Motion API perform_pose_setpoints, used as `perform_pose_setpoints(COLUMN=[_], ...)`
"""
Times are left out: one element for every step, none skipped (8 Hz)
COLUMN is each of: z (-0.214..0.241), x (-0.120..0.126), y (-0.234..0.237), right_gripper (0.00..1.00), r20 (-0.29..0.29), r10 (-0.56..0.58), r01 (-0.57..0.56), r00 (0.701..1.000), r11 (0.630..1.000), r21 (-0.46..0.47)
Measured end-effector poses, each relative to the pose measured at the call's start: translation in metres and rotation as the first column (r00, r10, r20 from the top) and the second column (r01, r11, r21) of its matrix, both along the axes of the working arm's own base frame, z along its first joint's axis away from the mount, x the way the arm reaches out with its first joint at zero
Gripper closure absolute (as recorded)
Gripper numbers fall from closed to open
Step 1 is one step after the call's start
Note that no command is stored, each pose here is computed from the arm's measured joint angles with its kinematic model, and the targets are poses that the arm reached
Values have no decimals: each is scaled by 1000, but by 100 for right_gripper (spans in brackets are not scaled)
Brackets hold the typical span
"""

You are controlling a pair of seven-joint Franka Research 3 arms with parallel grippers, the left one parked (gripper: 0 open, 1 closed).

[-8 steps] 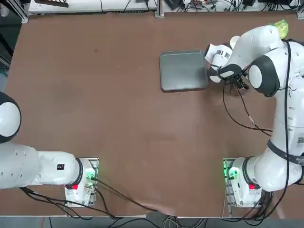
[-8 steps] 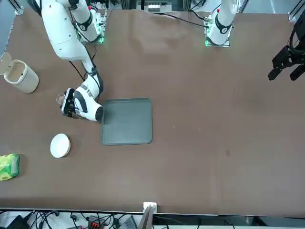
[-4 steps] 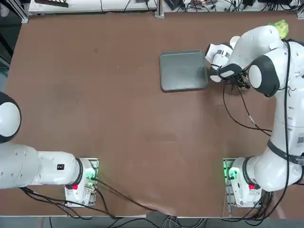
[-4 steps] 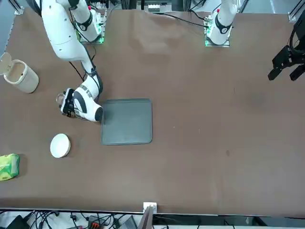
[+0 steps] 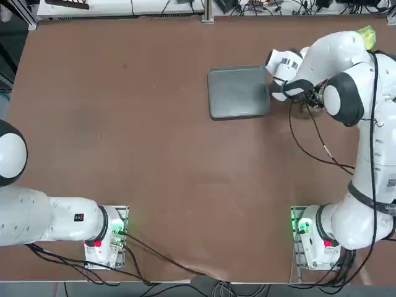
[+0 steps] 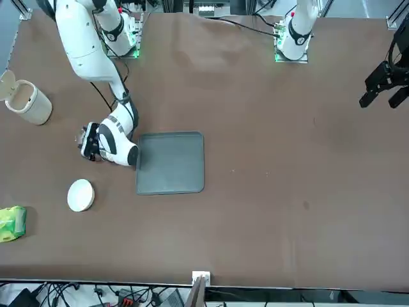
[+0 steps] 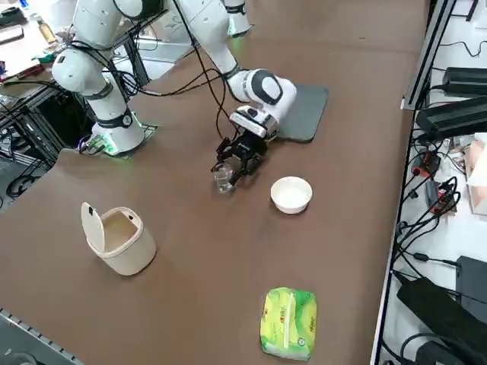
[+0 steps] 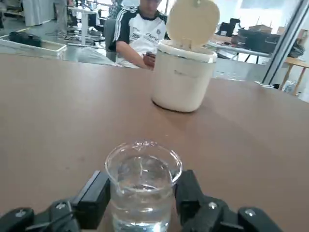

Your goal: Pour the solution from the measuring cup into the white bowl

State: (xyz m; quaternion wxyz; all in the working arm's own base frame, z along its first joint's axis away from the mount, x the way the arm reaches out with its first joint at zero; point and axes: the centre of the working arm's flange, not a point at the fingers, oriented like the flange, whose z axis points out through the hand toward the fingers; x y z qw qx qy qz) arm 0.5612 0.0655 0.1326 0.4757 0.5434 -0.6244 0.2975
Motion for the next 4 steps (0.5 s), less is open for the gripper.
perform_pose_setpoints(z=[15, 33, 56, 79], x=[10, 19, 26, 35], y=[8, 17, 26, 32], right_gripper=[26, 26, 26, 26], r20=[0, -7, -18, -24], r10=[31, 70, 106, 142], r01=[-31, -70, -105, -140], r00=[1000, 997, 994, 990], r11=[999, 997, 994, 988], r21=[11, 22, 42, 59])
